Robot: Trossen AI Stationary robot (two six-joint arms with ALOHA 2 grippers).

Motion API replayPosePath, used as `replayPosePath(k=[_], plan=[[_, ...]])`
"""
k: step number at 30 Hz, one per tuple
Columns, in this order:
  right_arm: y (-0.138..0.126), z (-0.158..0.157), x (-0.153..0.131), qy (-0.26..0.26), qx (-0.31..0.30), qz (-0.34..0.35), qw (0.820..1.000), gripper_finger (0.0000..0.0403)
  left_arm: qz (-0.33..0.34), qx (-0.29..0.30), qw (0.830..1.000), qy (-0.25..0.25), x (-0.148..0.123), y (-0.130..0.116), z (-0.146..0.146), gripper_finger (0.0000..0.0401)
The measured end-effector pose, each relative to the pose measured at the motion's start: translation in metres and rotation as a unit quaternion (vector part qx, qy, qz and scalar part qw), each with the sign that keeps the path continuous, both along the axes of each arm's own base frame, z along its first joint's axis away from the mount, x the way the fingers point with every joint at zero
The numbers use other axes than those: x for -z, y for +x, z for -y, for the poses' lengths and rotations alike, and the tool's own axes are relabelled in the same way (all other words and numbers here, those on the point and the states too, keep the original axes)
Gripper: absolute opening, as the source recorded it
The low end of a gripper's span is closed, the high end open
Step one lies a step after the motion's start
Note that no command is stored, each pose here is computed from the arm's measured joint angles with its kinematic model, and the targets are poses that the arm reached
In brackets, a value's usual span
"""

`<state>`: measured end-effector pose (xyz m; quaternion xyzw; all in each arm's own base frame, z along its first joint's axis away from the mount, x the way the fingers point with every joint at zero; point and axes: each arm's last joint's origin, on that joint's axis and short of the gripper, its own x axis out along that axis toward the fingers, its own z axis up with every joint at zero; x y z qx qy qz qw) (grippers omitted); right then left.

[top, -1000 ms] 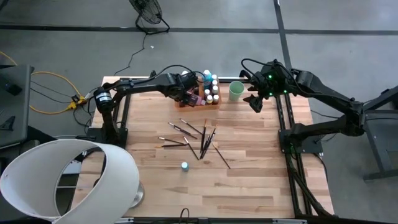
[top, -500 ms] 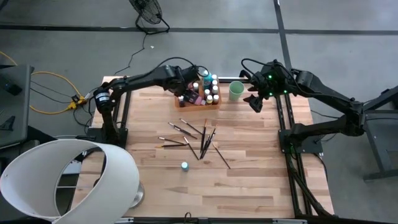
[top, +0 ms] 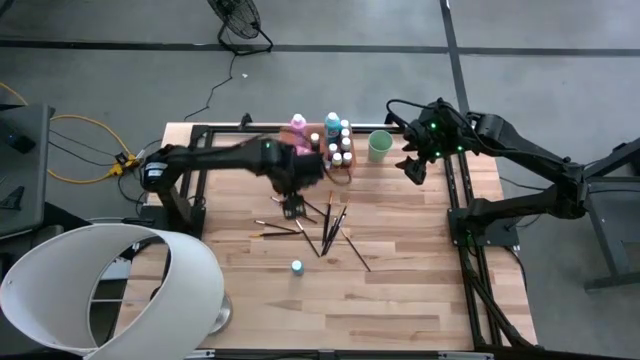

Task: Pick & Place Paint Supplies
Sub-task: Put the small blue paint bottle into the orange bin

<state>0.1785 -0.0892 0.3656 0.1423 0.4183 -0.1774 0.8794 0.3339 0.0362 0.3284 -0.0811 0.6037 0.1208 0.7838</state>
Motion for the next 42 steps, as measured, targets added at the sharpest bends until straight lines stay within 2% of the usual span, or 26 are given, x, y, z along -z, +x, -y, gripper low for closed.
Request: replayPosePath(k=[3, 7, 12, 18, 22, 26, 31, 42], plan=[[-0.005, -0.004, 0.007, 0.01, -0.02, 0.02, 1.0, 0.0267, 0.008, 0.023, 1.0, 0.008, -0.004, -0.001, 0.02, 0.0227], [-0.02, -0.015, 0.02, 0.021, -0.04, 0.082, 0.996, 0.0267, 0.018, 0.031, 0.999, 0.021, -0.007, -0.004, 0.039, 0.0227], [-0.037, -0.036, 0.035, 0.061, -0.104, 0.161, 0.98, 0.0263, 0.058, 0.046, 0.997, 0.014, 0.002, -0.009, 0.051, 0.0227], [-0.052, -0.06, 0.064, 0.111, -0.172, 0.153, 0.967, 0.0244, 0.069, 0.04, 0.996, -0.032, 0.03, -0.03, 0.054, 0.0227], [-0.052, -0.066, 0.074, 0.152, -0.143, 0.136, 0.969, 0.023, 0.105, 0.057, 0.989, -0.085, 0.046, -0.043, 0.056, 0.0227], [-0.052, -0.069, 0.076, 0.182, -0.097, 0.128, 0.97, 0.0222, 0.121, 0.101, 0.979, -0.13, 0.056, -0.053, 0.06, 0.0227], [-0.052, -0.069, 0.076, 0.189, -0.088, 0.126, 0.97, 0.022, 0.106, 0.171, 0.972, -0.118, 0.065, -0.059, 0.074, 0.0227], [-0.045, -0.067, 0.079, 0.192, -0.086, 0.115, 0.971, 0.0219, 0.177, 0.194, 0.96, -0.098, 0.061, -0.047, 0.096, 0.0227]])
